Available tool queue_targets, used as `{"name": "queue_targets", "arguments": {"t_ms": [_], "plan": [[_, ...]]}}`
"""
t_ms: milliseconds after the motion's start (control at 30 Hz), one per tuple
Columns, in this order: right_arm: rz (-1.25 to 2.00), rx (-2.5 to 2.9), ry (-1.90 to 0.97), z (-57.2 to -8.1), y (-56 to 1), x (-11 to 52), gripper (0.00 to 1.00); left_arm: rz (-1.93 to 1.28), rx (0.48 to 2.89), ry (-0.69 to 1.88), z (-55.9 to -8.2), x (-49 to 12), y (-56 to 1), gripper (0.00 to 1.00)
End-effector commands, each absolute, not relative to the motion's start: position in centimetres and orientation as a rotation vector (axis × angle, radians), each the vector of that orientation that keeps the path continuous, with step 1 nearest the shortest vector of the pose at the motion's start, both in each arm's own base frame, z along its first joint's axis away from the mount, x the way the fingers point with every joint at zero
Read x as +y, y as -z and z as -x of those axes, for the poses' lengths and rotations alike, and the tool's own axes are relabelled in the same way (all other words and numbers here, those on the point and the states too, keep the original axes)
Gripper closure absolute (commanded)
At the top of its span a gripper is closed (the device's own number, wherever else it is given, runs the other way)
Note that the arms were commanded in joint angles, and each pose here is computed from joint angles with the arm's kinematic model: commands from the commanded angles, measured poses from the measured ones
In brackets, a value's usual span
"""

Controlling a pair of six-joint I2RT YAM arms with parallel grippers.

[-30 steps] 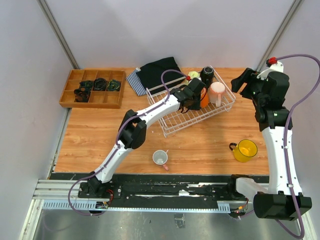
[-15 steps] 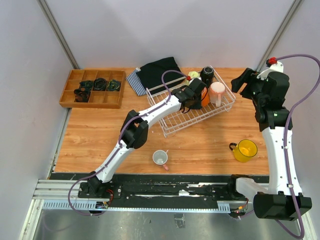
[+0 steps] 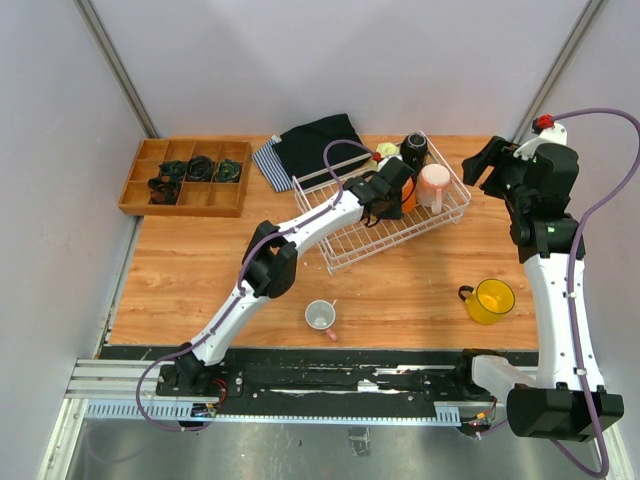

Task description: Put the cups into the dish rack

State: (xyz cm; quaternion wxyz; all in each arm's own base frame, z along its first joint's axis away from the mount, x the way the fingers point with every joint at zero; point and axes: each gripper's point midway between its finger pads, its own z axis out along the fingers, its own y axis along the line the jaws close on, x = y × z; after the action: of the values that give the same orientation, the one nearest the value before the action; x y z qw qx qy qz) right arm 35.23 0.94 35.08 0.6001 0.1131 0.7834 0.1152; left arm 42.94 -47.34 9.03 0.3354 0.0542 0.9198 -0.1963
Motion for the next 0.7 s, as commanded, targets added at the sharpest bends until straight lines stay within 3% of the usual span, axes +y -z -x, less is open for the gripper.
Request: {"name": "queue_targets", "arguments": {"t_ms": [0,200,333,533,667], "plan": [[-0.253,1.785,-0.254,-35.2,-35.9,0.8,0.26,-0.160,2.396,0.432,-42.8,-46.8,-9.0,0.99],[-0.255,1.780,-0.257,-35.3,-36.0,0.8,0.26,-0.222,2.393,0.349,-42.4,-46.4,-8.6,0.99],[-0.255,1.778,-0.263,-35.3,-36.0,0.9,0.26,-0.256,2.394,0.331,-41.9,-46.7,-8.2,0.94],[-0.254,1.777,-0.266,-35.1,-36.1,1.0,0.26,-0.277,2.406,0.356,-41.4,-47.2,-7.9,0.67],[-0.249,1.778,-0.270,-35.1,-36.1,1.1,0.26,-0.280,2.406,0.394,-41.2,-47.7,-8.3,0.56]]}}
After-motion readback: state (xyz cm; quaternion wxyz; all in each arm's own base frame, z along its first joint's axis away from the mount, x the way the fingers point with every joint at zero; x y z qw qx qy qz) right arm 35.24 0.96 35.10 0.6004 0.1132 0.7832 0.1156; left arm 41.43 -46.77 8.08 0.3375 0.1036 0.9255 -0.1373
